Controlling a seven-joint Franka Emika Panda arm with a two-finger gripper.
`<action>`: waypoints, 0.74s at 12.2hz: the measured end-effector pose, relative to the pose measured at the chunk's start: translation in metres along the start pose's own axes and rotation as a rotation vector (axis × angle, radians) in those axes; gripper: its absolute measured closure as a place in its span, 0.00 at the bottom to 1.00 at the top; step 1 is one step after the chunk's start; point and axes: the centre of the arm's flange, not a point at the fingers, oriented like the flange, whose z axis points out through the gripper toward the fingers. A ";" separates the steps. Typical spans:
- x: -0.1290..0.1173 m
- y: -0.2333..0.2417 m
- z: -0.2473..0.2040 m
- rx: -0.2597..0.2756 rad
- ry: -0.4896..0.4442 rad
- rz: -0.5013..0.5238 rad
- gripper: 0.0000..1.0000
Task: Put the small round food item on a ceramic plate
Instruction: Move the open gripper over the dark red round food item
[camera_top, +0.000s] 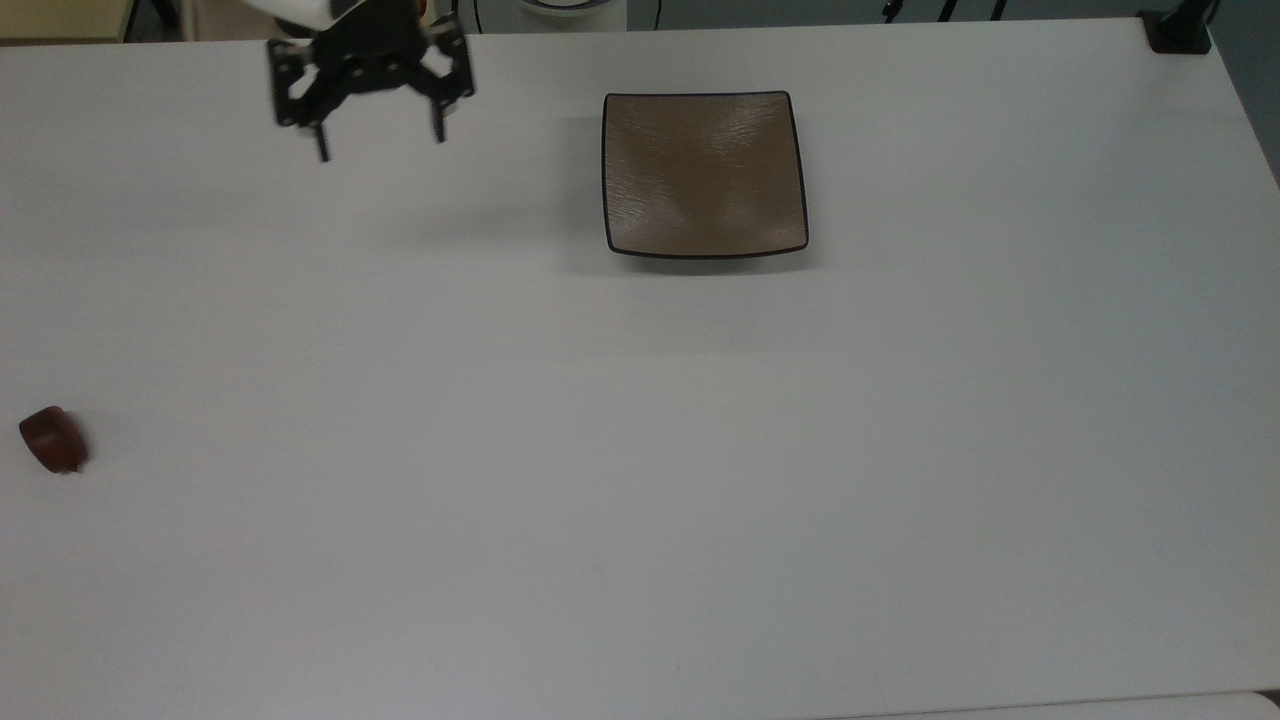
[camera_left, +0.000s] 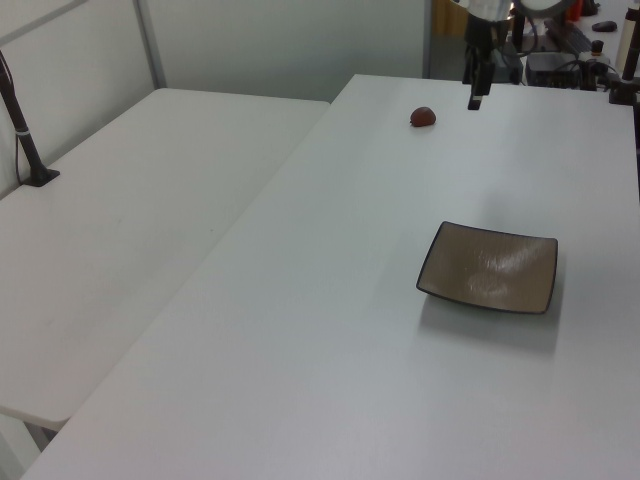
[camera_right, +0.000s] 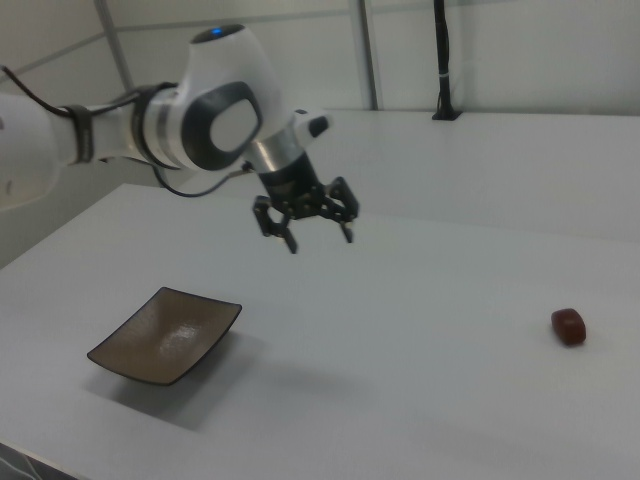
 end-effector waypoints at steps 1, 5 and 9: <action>-0.002 0.022 0.013 -0.042 0.030 -0.001 0.00; -0.002 0.094 0.069 -0.164 0.060 -0.008 0.00; 0.003 0.173 0.127 -0.238 0.076 0.048 0.00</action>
